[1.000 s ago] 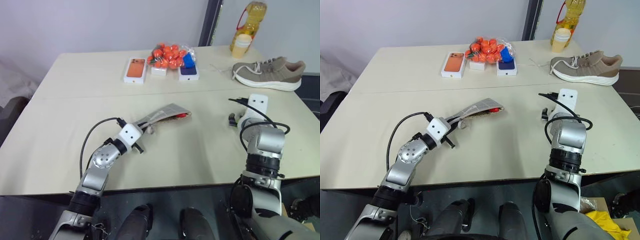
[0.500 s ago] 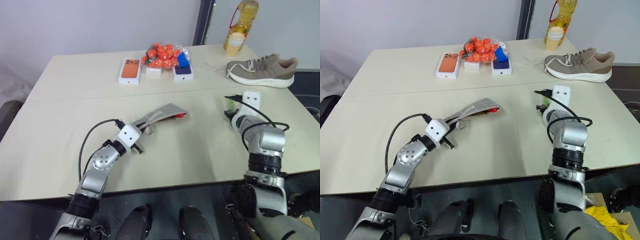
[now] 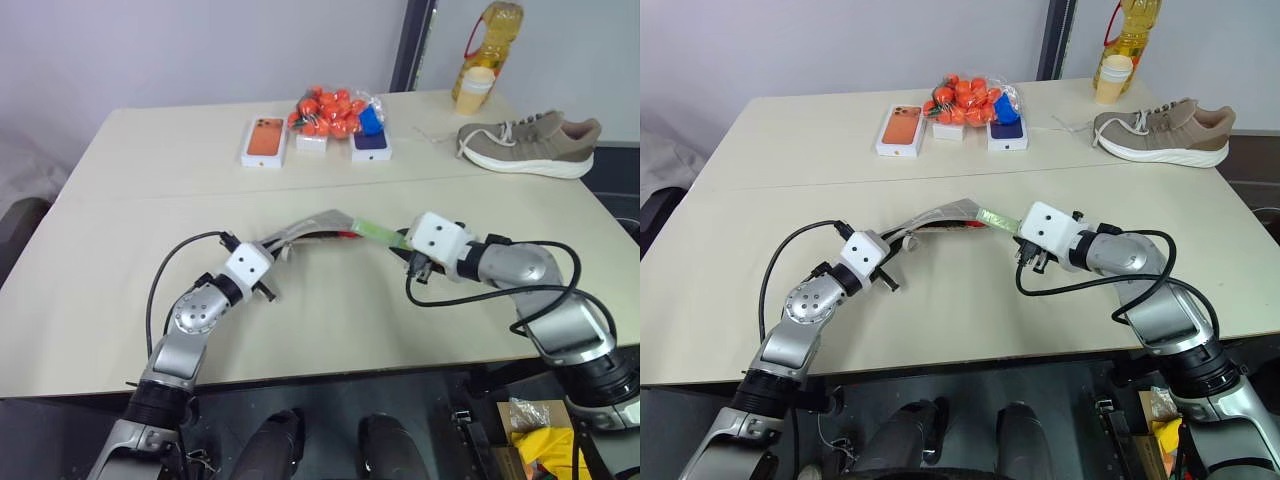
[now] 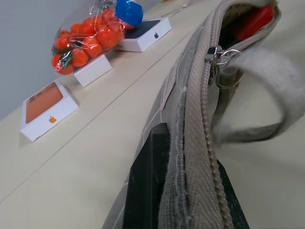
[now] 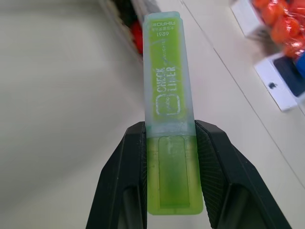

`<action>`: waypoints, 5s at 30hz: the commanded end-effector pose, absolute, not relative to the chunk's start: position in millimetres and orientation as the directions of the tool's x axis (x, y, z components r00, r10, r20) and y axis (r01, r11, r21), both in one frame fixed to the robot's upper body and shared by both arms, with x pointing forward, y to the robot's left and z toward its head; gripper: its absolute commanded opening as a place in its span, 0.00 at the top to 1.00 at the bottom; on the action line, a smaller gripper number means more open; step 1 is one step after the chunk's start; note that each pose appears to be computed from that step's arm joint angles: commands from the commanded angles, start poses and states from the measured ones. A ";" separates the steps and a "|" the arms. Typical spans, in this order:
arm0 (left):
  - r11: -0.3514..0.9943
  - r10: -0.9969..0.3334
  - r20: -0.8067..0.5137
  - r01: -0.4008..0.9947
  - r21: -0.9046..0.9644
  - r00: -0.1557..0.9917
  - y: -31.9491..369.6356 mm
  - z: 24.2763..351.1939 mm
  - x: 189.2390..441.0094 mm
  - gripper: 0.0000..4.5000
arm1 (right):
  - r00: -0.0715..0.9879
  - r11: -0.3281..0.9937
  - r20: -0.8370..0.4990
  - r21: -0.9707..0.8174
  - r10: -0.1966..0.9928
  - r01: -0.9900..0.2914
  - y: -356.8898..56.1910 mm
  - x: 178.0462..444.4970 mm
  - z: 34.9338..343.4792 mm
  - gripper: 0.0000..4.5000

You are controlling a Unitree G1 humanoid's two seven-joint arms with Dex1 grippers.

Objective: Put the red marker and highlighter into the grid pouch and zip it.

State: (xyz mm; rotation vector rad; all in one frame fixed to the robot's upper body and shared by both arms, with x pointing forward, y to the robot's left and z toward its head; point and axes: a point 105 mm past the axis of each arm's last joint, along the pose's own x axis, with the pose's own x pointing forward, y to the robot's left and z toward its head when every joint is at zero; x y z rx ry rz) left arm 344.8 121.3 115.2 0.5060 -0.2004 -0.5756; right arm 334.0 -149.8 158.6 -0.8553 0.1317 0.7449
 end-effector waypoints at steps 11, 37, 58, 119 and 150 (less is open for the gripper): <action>0.720 -0.584 0.092 0.462 0.518 0.807 114.8 127.3 343.8 1.00 | 0.679 0.352 -0.367 -0.645 0.635 -0.678 -130.1 319.8 175.5 0.81; 0.551 -0.762 0.076 0.582 0.598 0.644 76.3 132.2 315.6 1.00 | 0.680 0.074 -0.455 -0.799 0.574 -0.597 -89.2 329.6 175.2 0.81; 0.710 -0.693 -0.022 0.688 0.152 0.721 84.8 161.9 369.2 1.00 | 0.536 0.444 -0.179 -0.381 0.825 -0.811 -106.7 290.5 233.2 0.15; 0.737 -0.652 -0.025 0.641 0.215 0.758 103.0 157.7 379.7 1.00 | 0.939 0.940 0.027 -0.001 0.342 -0.342 -171.7 367.0 214.8 0.99; 0.940 -0.330 -0.168 0.339 0.029 0.929 230.7 92.8 302.2 0.08 | 0.830 0.828 -0.144 -0.088 0.539 -0.553 -215.8 304.2 155.1 0.01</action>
